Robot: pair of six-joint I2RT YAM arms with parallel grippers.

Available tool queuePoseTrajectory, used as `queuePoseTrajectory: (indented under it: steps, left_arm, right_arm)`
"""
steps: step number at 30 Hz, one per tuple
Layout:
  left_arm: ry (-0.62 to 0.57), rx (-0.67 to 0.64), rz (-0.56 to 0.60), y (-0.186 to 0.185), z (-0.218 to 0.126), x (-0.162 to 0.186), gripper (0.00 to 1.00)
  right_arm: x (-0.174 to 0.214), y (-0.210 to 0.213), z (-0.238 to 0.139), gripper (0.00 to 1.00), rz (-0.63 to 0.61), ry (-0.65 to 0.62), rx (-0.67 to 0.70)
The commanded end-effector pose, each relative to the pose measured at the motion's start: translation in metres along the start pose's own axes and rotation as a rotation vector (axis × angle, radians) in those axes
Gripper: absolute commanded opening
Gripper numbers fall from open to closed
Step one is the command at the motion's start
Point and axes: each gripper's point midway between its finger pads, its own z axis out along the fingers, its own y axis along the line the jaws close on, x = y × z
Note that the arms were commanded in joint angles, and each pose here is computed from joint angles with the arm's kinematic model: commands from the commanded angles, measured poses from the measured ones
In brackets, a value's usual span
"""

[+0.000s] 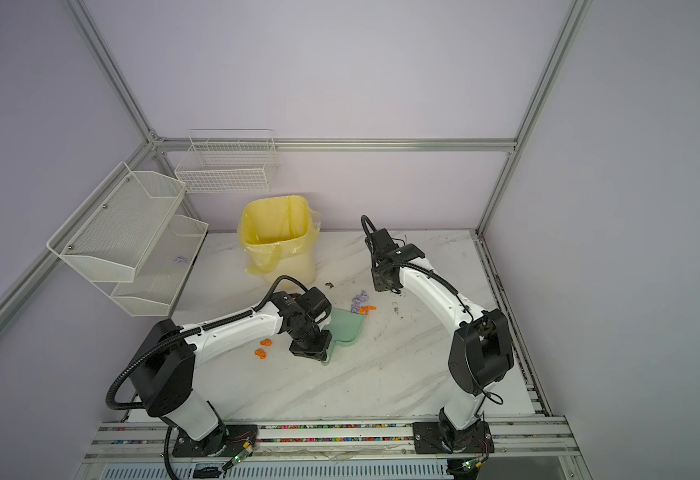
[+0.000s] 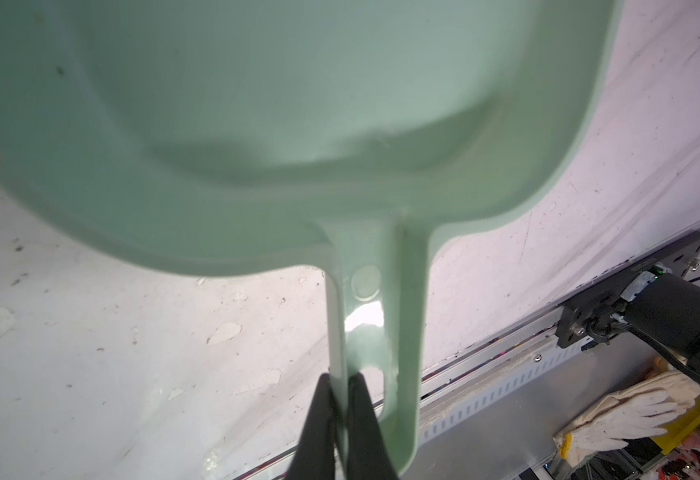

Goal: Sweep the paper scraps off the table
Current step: 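Position the brush behind the purple and orange scraps with the right gripper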

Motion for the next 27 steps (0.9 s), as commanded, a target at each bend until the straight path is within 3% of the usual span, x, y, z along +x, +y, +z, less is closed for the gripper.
queuePoseTrajectory:
  steps: [1,16,24,27]
  left_arm:
    - [-0.059,0.085,0.032,-0.032,-0.02,-0.021,0.0]
    - [0.007,0.118,0.029,-0.043,-0.004,-0.026,0.0]
    - [0.013,0.126,0.035,-0.052,-0.008,-0.015,0.0]
    - [0.053,0.096,0.027,-0.043,0.005,-0.01,0.0]
  right_arm:
    - [-0.009,-0.002,-0.011,0.0,-0.027,-0.043,-0.009]
    - [-0.022,0.016,-0.006,0.0,-0.071,-0.07,-0.076]
    - [-0.031,0.017,-0.004,0.0,-0.097,-0.073,-0.038]
    - [-0.03,0.02,0.0,0.0,-0.112,-0.065,-0.033]
